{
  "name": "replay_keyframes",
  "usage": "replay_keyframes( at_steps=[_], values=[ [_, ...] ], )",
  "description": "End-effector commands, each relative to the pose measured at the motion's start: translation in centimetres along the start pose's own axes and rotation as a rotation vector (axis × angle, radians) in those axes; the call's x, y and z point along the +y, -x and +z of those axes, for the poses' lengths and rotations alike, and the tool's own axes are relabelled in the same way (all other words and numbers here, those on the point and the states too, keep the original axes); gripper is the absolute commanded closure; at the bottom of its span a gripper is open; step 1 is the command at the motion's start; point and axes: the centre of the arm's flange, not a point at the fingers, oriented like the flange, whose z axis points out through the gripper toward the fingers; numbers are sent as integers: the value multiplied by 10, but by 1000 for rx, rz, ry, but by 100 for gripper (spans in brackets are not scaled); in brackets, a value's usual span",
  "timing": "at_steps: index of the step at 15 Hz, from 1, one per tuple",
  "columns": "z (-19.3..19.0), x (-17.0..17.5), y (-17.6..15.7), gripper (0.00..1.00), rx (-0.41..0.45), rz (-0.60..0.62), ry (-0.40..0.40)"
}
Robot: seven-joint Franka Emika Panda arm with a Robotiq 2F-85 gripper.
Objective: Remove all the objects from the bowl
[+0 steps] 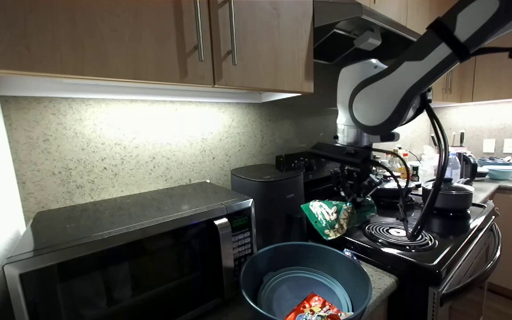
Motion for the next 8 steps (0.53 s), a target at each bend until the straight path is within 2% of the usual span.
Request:
replay_keyframes(
  at_steps=[1,4,5,8],
  values=[
    [-1,4,-9,88,12,38,0],
    [2,10,-14,88,19,77,8],
    [2,10,-13,93,19,80,8],
    [28,-6,-18,93,60,200,23]
  ],
)
